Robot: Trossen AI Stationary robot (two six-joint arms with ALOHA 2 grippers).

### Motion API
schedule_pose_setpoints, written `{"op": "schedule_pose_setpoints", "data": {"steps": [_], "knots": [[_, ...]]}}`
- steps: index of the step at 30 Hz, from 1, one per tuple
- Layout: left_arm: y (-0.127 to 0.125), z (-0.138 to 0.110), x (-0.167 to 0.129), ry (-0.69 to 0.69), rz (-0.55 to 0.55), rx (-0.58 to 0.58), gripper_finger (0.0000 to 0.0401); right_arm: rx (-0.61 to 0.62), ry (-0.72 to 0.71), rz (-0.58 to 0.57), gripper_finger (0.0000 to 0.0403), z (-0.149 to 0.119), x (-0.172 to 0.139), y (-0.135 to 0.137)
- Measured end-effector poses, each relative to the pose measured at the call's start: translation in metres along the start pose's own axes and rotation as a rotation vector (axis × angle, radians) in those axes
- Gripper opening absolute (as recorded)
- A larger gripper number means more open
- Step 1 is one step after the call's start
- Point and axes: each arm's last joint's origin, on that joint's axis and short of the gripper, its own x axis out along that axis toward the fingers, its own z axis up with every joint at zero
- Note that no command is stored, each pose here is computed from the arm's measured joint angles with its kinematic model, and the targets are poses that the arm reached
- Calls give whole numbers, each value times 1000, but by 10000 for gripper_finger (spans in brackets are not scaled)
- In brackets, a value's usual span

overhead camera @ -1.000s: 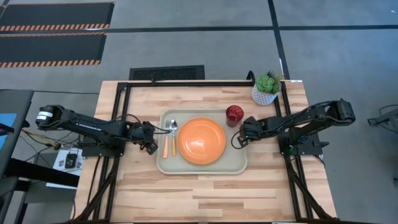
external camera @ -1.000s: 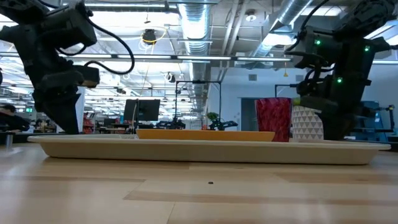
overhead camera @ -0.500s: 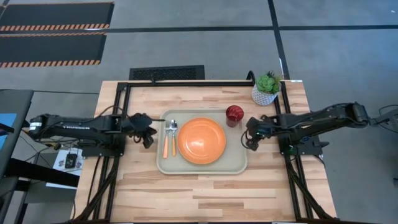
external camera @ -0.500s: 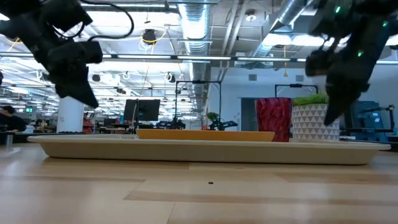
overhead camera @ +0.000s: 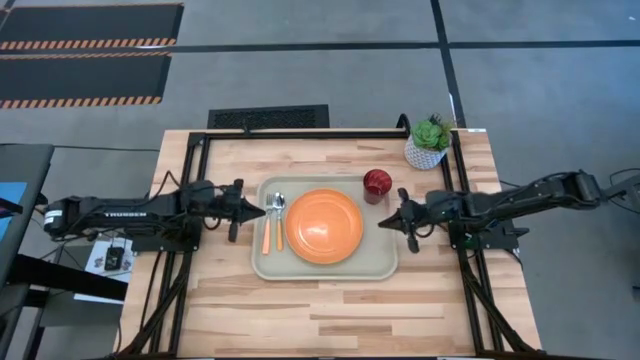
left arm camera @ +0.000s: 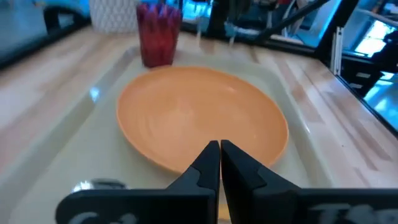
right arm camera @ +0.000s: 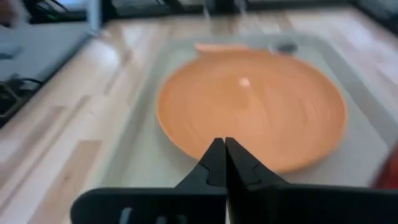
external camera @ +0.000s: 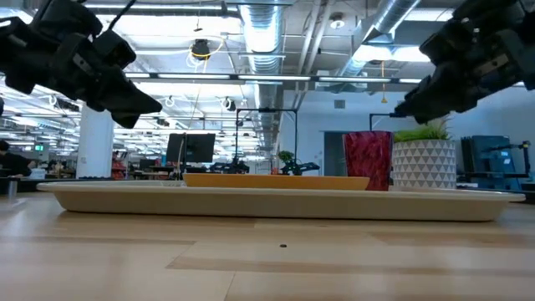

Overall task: Pick and place plate/cup/fork/spoon on tray
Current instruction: Return to Home Position

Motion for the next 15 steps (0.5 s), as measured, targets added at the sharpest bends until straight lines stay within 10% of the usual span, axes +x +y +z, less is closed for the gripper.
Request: {"op": "schedule_pose_setpoints", "data": {"steps": [15], "knots": [[13, -4, -4, -99, 13, 111, 0, -138, -242, 51, 5, 9, -22, -17]]}}
